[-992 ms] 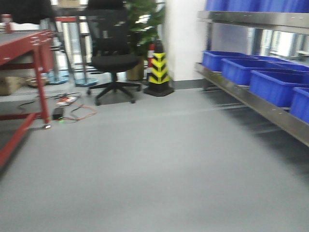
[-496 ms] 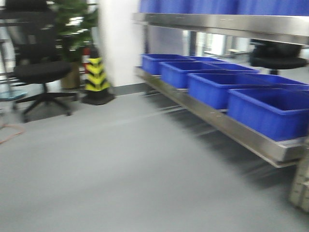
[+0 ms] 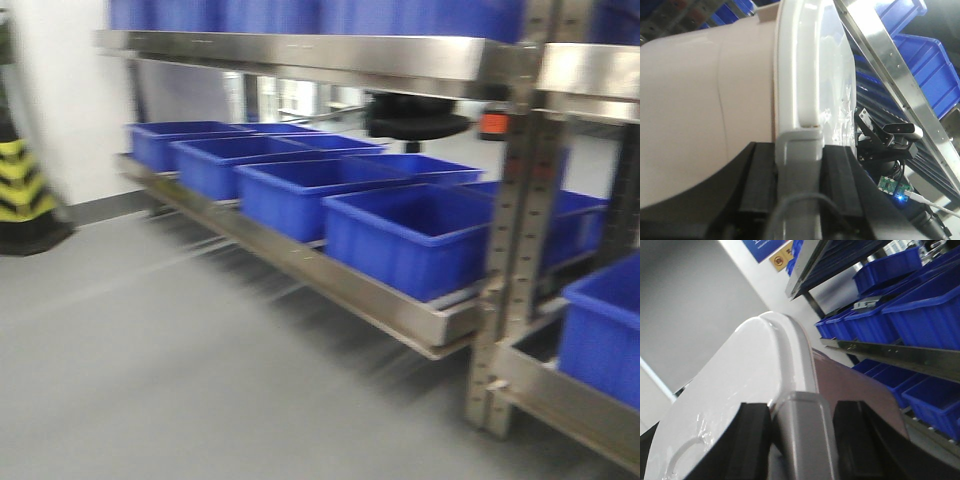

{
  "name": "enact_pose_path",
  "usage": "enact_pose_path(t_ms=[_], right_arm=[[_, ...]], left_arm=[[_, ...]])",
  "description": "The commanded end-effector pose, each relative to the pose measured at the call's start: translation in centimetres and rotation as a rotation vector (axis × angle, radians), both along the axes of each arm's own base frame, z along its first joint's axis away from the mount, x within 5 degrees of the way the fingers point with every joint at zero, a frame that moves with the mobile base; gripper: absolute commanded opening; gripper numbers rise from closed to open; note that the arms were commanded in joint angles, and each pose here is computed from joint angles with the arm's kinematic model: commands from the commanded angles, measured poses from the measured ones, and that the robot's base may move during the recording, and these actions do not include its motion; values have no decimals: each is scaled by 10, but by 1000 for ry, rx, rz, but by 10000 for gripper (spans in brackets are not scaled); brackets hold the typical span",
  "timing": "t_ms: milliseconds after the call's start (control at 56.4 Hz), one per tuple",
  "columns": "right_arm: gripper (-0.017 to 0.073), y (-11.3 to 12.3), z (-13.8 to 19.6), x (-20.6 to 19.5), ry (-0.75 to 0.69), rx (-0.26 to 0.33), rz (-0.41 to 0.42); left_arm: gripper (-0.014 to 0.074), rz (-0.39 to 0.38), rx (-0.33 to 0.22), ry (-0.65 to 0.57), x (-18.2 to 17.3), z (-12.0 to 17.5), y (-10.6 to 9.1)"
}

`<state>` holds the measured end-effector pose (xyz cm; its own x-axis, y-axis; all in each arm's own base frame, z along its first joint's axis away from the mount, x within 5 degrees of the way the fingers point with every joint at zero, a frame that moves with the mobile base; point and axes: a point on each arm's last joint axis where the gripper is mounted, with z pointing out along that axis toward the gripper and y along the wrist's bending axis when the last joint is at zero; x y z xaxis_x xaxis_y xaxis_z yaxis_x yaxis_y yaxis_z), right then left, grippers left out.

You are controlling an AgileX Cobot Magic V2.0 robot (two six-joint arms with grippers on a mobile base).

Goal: Grab white bin and place on right shelf
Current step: 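Drive the base to the steel shelf rack holding the bin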

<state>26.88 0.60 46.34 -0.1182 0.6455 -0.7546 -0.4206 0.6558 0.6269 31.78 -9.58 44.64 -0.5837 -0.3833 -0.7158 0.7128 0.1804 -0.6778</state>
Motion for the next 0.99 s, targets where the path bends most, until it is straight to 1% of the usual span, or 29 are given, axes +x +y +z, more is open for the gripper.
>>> enact_pose_path(t_ms=[0,975], right_arm=[[59,7,25,-16,-99,82,70],[59,7,25,-16,-99,82,70]], left_arm=[[-118,-218,-79,-172,-42,36,-9],[-118,-218,-79,-172,-42,36,-9]])
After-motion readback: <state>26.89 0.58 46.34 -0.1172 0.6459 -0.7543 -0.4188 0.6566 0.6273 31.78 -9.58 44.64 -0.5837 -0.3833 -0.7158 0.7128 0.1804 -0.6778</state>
